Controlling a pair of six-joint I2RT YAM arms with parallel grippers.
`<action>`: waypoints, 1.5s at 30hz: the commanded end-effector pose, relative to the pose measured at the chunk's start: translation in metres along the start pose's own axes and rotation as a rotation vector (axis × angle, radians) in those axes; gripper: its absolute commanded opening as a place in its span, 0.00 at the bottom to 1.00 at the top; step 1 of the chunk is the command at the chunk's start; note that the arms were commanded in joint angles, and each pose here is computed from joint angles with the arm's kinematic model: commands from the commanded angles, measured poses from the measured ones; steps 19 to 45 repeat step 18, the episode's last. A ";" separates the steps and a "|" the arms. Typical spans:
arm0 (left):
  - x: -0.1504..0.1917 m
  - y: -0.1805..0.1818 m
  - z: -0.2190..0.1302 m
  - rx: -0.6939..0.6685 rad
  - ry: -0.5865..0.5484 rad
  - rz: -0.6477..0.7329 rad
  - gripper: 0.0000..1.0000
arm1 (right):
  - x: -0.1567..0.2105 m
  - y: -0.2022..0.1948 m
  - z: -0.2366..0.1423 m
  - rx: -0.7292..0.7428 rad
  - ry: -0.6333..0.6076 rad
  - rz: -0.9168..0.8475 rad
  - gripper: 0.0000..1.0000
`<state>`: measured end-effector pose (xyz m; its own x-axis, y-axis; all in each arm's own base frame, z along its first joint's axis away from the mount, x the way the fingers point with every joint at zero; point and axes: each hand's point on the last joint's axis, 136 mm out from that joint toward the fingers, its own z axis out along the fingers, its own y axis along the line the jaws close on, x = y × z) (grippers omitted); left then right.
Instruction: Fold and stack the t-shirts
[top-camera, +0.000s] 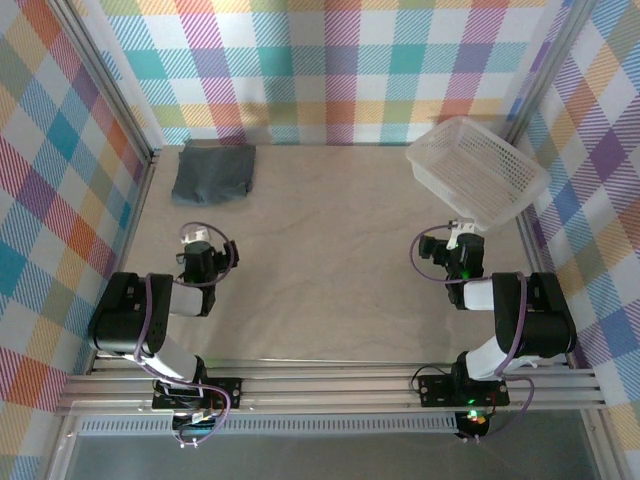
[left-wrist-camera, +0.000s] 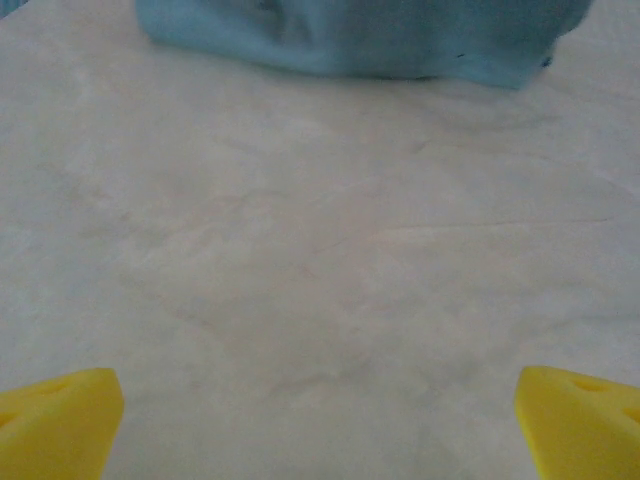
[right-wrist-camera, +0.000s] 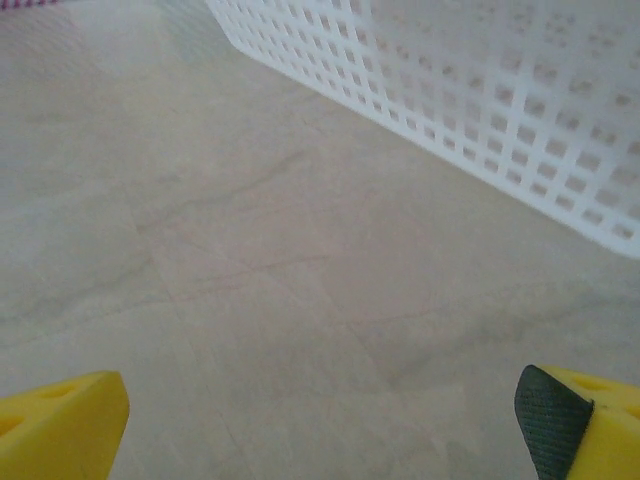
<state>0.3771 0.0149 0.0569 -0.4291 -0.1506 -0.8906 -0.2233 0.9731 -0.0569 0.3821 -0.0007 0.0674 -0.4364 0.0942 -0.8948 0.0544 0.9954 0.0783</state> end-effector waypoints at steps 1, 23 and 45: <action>-0.029 -0.007 0.002 -0.002 -0.082 0.022 1.00 | -0.027 0.010 0.002 -0.033 -0.085 -0.026 1.00; -0.029 -0.008 0.002 -0.004 -0.080 0.032 1.00 | -0.028 0.012 0.002 -0.045 -0.088 -0.032 1.00; -0.029 -0.008 0.002 -0.004 -0.080 0.032 1.00 | -0.028 0.012 0.002 -0.045 -0.088 -0.032 1.00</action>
